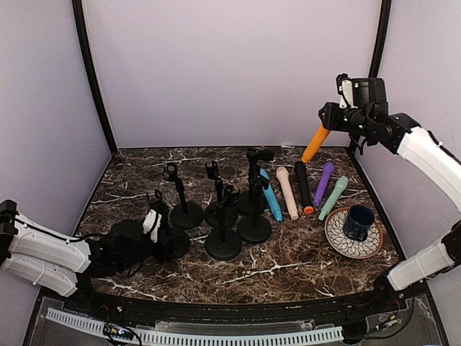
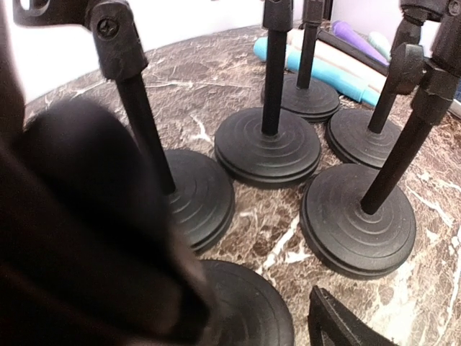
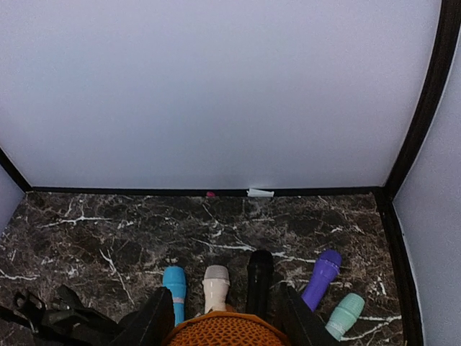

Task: Remove the microphone from the stand
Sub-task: Place the microphone stand at the center of the board.

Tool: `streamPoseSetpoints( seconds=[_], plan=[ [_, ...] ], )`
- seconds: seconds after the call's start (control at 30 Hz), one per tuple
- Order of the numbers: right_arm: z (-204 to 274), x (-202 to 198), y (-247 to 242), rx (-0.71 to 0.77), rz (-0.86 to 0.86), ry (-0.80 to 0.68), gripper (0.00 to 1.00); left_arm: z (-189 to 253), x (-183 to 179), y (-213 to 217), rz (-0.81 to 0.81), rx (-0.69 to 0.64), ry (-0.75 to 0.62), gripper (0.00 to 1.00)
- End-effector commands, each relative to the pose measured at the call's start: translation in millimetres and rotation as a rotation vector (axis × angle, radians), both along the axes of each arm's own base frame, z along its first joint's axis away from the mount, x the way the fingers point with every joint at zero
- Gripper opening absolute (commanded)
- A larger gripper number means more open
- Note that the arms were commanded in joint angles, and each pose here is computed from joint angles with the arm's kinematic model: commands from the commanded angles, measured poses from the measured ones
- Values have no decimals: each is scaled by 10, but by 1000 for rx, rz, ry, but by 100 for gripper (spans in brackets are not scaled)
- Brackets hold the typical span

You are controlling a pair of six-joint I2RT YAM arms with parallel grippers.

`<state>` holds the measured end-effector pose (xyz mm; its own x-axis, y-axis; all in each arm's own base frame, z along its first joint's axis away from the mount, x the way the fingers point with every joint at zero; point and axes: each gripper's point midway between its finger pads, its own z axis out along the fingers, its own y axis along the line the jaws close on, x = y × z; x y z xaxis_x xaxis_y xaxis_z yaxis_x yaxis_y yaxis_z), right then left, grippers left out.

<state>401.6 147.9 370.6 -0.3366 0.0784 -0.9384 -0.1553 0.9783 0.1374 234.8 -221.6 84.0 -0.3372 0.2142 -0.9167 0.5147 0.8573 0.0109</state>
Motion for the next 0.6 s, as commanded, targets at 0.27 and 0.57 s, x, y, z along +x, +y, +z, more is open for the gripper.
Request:
streamPoseSetpoints(
  seconds=[0.27,0.57],
  plan=[
    [-673,-249,-81,-166,19,285,17,165,-229,125,9,-34,202,82],
    [-772,-284,127,-191,102,327,17,368,-389,0,-100,-46,354,85]
  ],
)
